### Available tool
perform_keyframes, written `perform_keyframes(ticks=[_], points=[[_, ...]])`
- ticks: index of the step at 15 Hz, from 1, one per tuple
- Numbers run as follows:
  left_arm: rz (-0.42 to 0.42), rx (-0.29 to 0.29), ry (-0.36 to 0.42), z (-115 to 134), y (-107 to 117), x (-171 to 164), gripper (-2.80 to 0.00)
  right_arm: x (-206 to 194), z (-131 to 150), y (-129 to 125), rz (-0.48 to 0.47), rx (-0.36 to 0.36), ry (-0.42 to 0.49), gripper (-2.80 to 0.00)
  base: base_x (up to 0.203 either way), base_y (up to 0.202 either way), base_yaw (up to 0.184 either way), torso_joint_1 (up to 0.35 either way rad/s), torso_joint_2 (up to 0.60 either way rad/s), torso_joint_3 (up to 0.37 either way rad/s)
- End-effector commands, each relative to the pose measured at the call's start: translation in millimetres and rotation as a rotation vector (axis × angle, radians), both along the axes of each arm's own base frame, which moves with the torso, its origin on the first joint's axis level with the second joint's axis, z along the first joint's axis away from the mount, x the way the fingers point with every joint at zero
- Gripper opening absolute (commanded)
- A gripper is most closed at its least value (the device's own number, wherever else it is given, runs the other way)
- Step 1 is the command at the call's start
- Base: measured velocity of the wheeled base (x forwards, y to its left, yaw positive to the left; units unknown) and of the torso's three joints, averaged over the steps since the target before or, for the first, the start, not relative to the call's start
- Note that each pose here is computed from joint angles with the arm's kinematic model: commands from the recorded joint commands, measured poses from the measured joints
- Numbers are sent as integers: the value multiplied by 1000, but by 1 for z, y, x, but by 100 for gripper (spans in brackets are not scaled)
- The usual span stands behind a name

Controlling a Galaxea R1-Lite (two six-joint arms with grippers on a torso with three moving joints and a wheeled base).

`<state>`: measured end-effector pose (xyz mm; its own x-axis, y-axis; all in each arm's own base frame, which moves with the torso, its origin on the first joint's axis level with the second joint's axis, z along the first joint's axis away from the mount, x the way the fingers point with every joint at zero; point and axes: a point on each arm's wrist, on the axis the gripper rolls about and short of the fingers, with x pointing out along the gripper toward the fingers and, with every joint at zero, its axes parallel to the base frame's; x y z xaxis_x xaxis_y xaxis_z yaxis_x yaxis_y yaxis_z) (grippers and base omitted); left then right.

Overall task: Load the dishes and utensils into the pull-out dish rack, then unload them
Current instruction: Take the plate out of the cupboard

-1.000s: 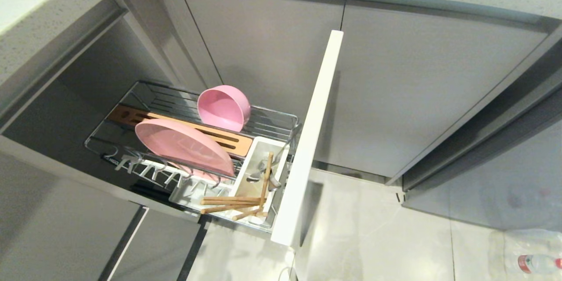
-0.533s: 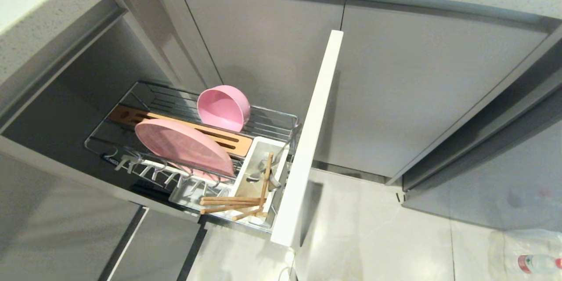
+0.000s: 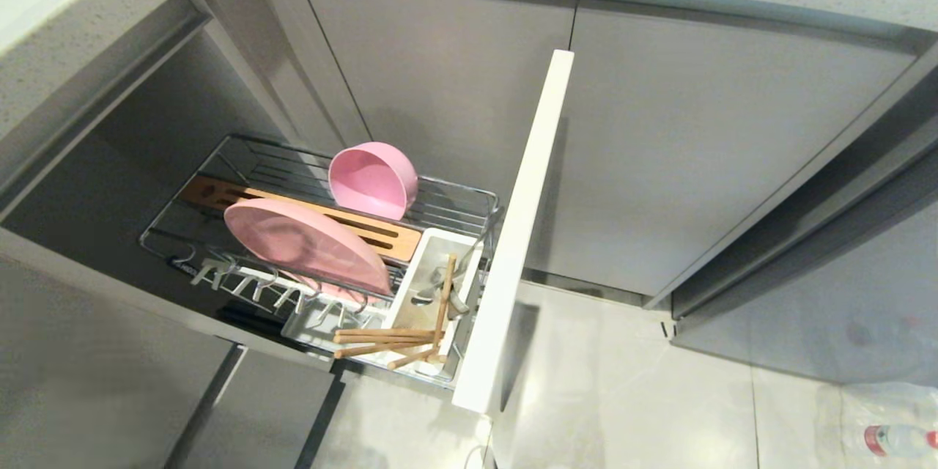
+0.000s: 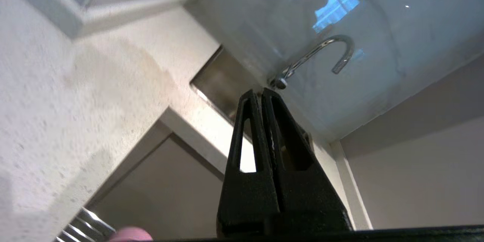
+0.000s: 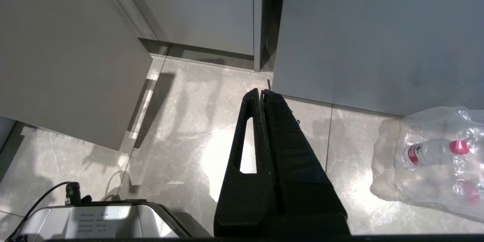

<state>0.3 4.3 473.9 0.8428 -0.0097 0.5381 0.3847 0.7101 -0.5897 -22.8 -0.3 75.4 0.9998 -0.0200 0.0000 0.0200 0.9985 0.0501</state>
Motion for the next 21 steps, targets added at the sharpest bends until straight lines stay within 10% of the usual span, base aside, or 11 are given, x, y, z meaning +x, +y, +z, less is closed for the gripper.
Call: perform_keyframes(ticks=[1, 9, 15, 21], points=[[-58, -18, 61, 1, -8, 25, -280, 0, 0, 0, 0, 1, 2, -280, 0, 0, 0, 0, 0, 0], [-185, -21, 333, -25, -62, 72, -280, 0, 0, 0, 0, 1, 2, -280, 0, 0, 0, 0, 0, 0], [-67, -20, 471, -59, -152, 100, -280, 0, 0, 0, 0, 1, 2, -280, 0, 0, 0, 0, 0, 0], [23, -57, 524, -81, -163, 111, -280, 0, 0, 0, 0, 1, 2, -280, 0, 0, 0, 0, 0, 0]])
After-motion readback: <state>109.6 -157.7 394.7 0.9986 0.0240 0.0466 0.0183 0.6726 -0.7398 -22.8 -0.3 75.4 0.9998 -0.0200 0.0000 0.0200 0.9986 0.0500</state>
